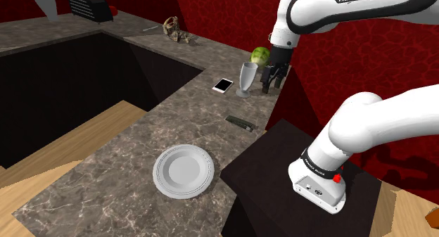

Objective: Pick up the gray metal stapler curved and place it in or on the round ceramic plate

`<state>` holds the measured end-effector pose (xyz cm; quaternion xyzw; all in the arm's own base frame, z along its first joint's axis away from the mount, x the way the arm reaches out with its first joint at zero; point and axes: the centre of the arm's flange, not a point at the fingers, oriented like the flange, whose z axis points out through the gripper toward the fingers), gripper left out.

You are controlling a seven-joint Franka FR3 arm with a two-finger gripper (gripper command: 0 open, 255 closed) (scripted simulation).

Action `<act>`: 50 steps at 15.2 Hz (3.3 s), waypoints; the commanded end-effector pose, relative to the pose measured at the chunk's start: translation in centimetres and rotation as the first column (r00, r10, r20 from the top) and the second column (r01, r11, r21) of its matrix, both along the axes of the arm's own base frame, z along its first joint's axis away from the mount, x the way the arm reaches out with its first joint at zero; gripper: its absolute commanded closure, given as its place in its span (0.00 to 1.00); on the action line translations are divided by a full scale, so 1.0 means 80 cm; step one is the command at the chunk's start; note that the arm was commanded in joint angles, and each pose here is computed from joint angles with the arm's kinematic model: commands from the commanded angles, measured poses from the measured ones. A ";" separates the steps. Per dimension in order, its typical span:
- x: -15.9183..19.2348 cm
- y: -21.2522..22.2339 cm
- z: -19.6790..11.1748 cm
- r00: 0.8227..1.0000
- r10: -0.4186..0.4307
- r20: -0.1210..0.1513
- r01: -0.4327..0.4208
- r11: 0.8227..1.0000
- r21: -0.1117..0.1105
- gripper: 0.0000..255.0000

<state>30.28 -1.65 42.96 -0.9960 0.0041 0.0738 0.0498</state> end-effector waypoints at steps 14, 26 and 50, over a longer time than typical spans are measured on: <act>0.063 -0.037 -0.223 0.972 0.189 0.136 -0.182 0.981 -0.067 0.00; 0.113 -0.055 -0.358 0.936 0.290 0.200 -0.272 0.956 -0.113 0.00; 0.115 -0.055 -0.375 0.936 0.290 0.200 -0.272 0.956 -0.113 1.00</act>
